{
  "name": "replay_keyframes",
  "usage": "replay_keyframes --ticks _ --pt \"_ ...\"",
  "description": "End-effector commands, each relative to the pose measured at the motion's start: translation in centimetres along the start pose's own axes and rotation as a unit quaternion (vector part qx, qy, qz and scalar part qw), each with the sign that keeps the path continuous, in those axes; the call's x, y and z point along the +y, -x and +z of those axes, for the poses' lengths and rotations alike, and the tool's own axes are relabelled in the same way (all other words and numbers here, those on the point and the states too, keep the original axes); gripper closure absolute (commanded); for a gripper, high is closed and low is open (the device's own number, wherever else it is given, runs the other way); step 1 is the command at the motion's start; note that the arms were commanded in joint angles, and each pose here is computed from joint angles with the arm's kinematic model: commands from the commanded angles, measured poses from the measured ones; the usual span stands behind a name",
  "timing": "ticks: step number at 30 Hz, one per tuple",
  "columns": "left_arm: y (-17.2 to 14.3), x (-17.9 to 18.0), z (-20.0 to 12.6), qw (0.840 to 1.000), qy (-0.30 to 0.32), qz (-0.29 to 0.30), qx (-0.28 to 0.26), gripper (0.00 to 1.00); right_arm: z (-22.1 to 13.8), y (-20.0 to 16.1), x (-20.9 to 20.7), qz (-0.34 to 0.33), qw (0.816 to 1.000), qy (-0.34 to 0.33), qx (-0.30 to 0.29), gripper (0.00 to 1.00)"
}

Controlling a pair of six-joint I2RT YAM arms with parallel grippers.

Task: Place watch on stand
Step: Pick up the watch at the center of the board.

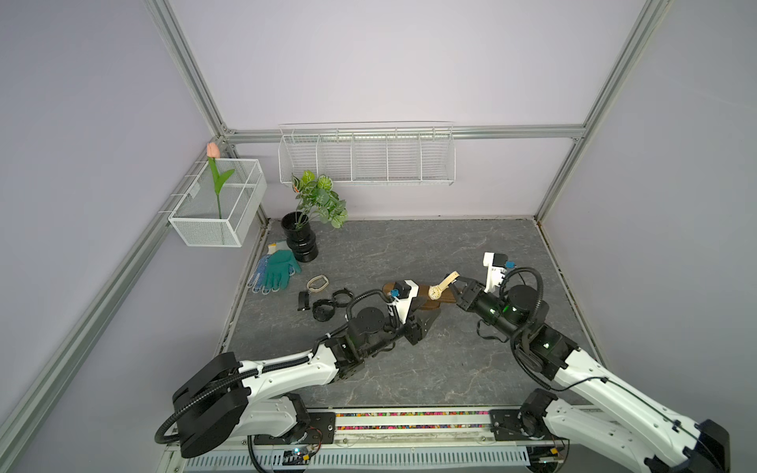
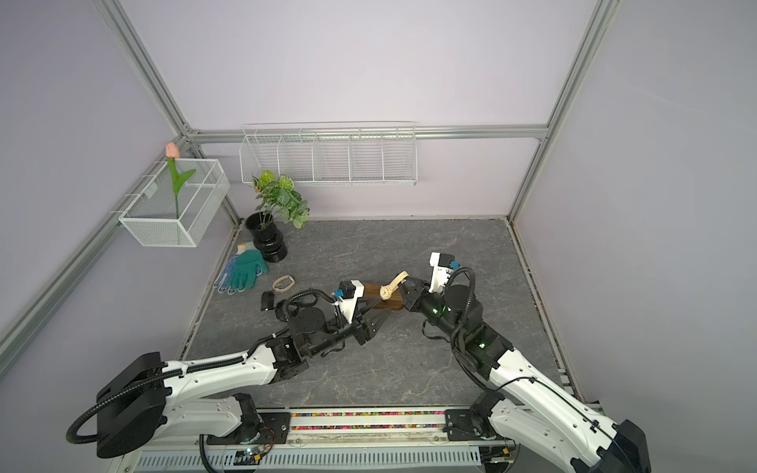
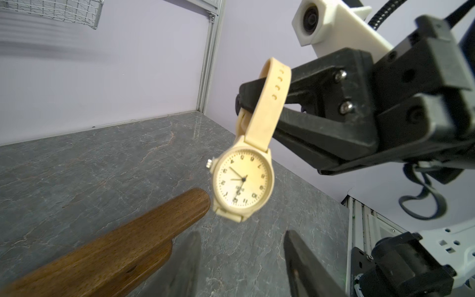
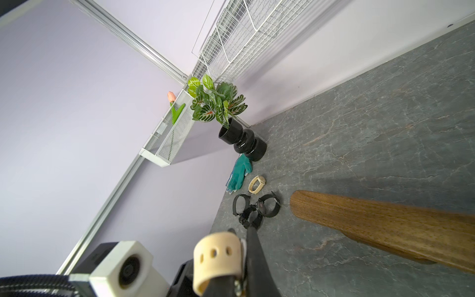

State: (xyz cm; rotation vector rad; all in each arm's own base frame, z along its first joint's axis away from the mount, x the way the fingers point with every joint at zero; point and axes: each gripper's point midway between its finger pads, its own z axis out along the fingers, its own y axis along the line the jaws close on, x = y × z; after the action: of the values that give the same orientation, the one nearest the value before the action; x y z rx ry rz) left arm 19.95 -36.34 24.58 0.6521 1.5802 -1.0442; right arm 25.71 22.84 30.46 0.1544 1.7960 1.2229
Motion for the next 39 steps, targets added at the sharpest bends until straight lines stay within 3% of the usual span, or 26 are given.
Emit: replay_keyframes --ticks 1,21,31,39 --pt "2.8 -0.5 0.6 0.998 -0.005 -0.024 -0.057 0.46 -0.4 1.0 0.8 0.03 0.999 0.019 -0.036 0.93" --pt "6.6 0.7 1.3 0.991 0.044 -0.07 -0.104 0.68 -0.9 -1.3 -0.3 0.044 0.999 0.016 -0.011 0.93" --pt "3.9 0.9 1.8 0.993 0.041 -0.093 -0.06 0.49 -1.4 0.6 1.1 0.027 0.998 0.026 -0.043 0.93" --pt "3.7 -0.1 1.5 0.987 -0.003 -0.134 -0.087 0.41 -0.7 0.9 1.7 0.03 0.998 0.039 -0.049 0.93"
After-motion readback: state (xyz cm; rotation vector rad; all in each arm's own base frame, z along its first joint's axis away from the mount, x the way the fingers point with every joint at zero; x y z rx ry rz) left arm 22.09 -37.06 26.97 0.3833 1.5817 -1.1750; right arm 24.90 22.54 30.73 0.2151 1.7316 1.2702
